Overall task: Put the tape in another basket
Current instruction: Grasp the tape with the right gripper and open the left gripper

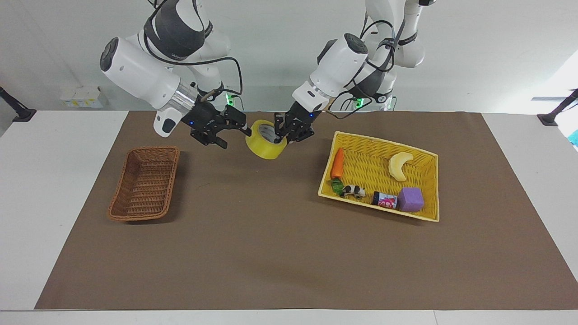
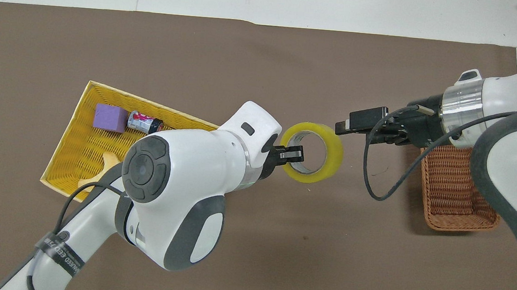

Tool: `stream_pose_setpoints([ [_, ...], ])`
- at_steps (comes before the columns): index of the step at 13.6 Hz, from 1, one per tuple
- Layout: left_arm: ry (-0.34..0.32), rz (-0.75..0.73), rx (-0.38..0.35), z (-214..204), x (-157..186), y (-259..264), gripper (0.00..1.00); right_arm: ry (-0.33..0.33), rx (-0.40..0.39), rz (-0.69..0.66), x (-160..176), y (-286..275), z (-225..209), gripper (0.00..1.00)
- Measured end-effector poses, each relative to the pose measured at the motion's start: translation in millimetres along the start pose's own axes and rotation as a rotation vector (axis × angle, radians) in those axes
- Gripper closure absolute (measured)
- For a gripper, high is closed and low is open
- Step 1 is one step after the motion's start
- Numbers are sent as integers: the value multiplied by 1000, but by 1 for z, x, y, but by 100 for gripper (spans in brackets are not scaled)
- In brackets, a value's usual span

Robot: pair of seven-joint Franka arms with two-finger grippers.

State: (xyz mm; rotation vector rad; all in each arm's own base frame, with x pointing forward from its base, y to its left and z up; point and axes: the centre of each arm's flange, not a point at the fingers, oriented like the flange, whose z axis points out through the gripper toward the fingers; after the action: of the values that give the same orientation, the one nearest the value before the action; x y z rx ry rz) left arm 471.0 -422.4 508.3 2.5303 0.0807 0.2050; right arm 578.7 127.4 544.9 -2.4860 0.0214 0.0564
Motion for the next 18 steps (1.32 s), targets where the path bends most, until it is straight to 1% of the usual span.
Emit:
stream_pose_setpoints([
  [4,27,22,-41,1,-9,17,78,-6,6,-7,-4,1,1,0],
  [8,61,23,-82,4,-11,27,78,-29,6,-7,-9,1,6,0],
  [9,68,24,-90,5,-12,30,78,-30,6,-7,-9,1,7,1],
  [10,71,23,-94,5,-12,31,78,-30,8,-8,-9,1,7,9],
  [11,72,21,-96,7,-12,31,78,-28,9,-10,-10,-2,5,20],
  [12,76,20,-101,9,-12,31,78,-27,10,-6,-11,-4,4,33],
  [13,81,19,-112,9,-13,34,78,-28,10,-2,-12,-4,4,43],
  [14,86,21,-119,9,-14,37,78,-30,10,0,-12,-4,5,51],
  [15,93,23,-126,9,-14,38,78,-31,10,1,-12,-4,5,56],
  [16,113,22,-137,6,-12,40,72,-31,9,9,-12,-1,4,59],
  [18,131,14,-155,-3,-8,45,50,-35,8,23,-12,6,5,70],
])
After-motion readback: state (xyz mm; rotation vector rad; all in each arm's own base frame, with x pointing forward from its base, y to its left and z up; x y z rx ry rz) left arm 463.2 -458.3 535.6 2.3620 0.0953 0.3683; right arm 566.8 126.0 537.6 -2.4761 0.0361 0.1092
